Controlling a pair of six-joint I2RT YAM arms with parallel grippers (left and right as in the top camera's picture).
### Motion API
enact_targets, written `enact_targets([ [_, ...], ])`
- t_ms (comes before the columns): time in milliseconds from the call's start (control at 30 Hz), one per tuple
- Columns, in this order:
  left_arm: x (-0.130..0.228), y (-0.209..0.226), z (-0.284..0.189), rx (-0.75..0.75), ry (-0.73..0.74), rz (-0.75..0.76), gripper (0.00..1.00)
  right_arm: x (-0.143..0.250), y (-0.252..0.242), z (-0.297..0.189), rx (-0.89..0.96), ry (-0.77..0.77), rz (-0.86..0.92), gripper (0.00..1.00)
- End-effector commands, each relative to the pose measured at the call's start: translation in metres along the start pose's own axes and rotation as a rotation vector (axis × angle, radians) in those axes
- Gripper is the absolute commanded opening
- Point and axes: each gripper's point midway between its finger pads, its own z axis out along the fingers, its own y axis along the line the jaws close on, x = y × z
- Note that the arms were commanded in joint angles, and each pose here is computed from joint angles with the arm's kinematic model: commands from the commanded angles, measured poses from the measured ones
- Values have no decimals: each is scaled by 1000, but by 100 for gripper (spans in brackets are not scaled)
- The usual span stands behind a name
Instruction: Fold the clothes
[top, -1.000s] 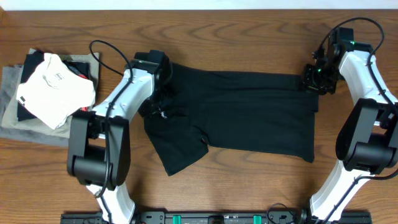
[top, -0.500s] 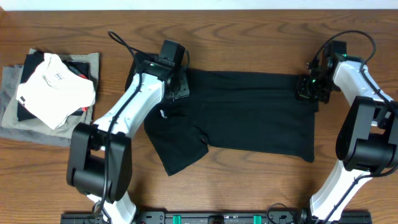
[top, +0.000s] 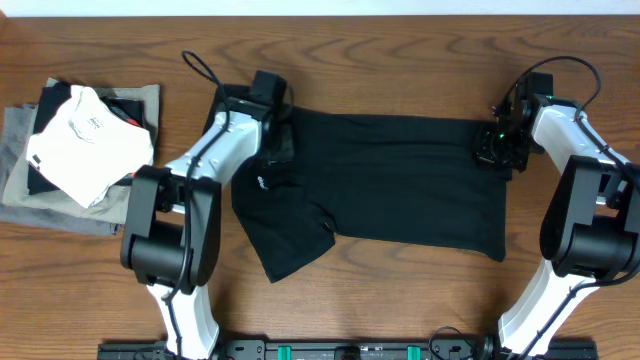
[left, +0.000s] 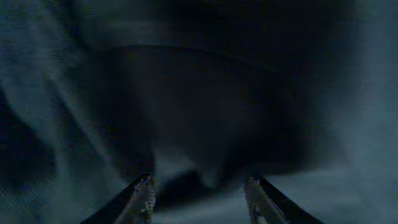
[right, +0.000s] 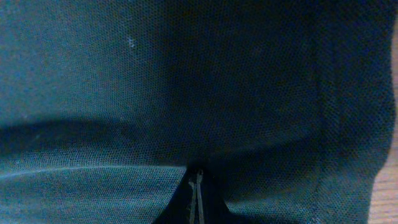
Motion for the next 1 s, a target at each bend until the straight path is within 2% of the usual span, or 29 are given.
enact_targets([
  [0, -6, 11, 5, -5, 4, -4, 50, 8, -19, 4, 104, 11, 30, 1],
  [467, -14, 24, 7, -9, -11, 14, 50, 9, -20, 4, 106, 16, 34, 1],
  [700, -15, 55, 6, -102, -6, -51, 50, 8, -22, 4, 106, 14, 42, 1],
  [967, -25, 59, -8, -93, -45, -69, 50, -1, -57, -5, 234, -27, 106, 1],
])
